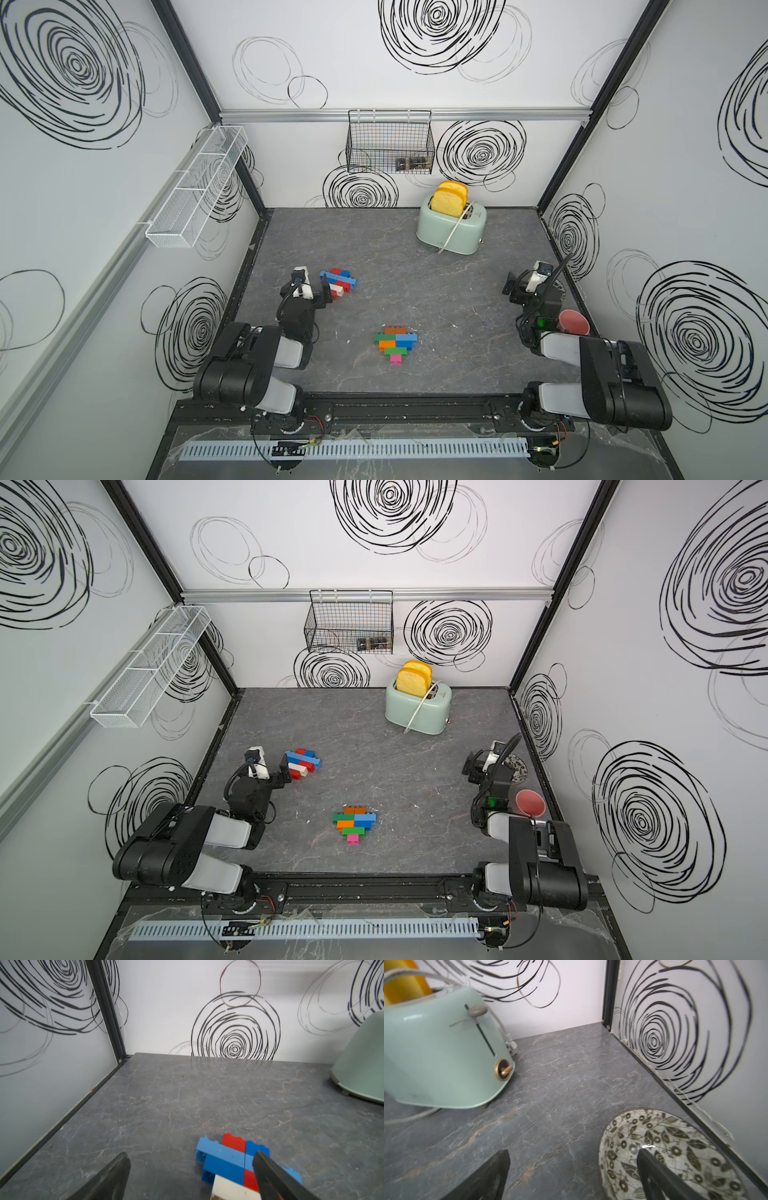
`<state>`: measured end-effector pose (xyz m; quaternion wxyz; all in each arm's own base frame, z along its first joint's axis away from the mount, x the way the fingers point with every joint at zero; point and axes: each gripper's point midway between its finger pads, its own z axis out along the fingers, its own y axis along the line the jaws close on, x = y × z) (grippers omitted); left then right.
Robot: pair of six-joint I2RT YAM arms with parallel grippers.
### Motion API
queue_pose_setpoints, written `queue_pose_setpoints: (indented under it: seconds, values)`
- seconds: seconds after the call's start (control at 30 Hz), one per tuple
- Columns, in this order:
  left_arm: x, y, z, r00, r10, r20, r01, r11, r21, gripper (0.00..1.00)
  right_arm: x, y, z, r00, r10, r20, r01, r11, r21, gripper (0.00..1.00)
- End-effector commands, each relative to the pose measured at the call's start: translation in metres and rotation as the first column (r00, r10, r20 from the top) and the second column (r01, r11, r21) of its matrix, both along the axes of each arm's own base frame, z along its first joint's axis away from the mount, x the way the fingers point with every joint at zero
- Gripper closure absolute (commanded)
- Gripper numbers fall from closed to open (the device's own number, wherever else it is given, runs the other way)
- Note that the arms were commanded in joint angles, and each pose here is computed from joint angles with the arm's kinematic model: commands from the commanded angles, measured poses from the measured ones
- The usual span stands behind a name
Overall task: Assemble a heart with lego
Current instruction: Reset both arms
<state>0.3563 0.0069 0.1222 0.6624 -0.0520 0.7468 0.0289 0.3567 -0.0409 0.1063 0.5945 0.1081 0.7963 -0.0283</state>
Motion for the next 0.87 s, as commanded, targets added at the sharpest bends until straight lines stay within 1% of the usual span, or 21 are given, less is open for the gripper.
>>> queue_pose_setpoints:
  seconds: [0.0,0.03,0.07,0.1,0.13,0.17,0.23,0.3,0.6,0.73,0.83]
  values:
    - [0.008,0.0,0.03,0.994,-0.003,0.106,0.002,1.0,0.009,0.04,0.01,0.036,0.02,0.983,0.139,0.119,-0.131,0.988,-0.078,0.02]
    - [0.009,0.0,0.031,0.994,-0.003,0.113,0.002,1.0,0.012,0.04,0.011,0.039,0.018,0.982,0.137,0.131,-0.122,0.985,-0.12,0.02]
    - [0.009,0.0,0.029,0.994,-0.002,0.106,0.001,1.0,0.012,0.04,0.01,0.038,0.02,0.982,0.106,0.154,-0.085,0.987,-0.133,0.02]
    - [0.009,0.0,0.029,0.995,-0.001,0.104,-0.001,1.0,0.013,0.04,0.012,0.028,0.018,0.987,0.067,0.144,-0.053,0.993,-0.103,0.02]
    - [0.009,0.0,0.029,0.994,0.003,0.105,-0.005,1.0,0.015,0.04,0.017,0.019,0.012,0.994,0.028,0.104,-0.022,0.998,-0.052,0.02]
    - [0.009,0.0,0.029,0.995,0.006,0.101,-0.008,1.0,0.018,0.04,0.017,0.017,0.009,0.996,0.034,0.078,-0.032,0.999,-0.028,0.02]
    - [0.008,0.0,0.03,0.994,0.007,0.108,-0.01,1.0,0.02,0.04,0.016,0.018,0.013,0.993,0.036,0.108,-0.031,0.998,-0.05,0.02]
    - [0.006,-0.001,0.032,0.993,0.008,0.118,-0.011,1.0,0.024,0.04,0.016,0.018,0.012,0.995,0.033,0.094,-0.029,0.999,-0.039,0.02]
    - [0.006,-0.002,0.031,0.993,0.009,0.115,-0.012,1.0,0.028,0.04,0.015,0.018,0.012,0.995,0.035,0.096,-0.031,0.999,-0.043,0.02]
    - [0.011,-0.001,0.029,0.995,-0.008,0.1,0.006,1.0,0.015,0.04,0.016,0.018,0.012,0.995,0.034,0.097,-0.03,0.999,-0.042,0.02]
    - [0.007,-0.004,0.032,0.993,-0.017,0.117,0.014,1.0,0.026,0.04,0.015,0.018,0.012,0.995,0.035,0.096,-0.031,0.999,-0.042,0.02]
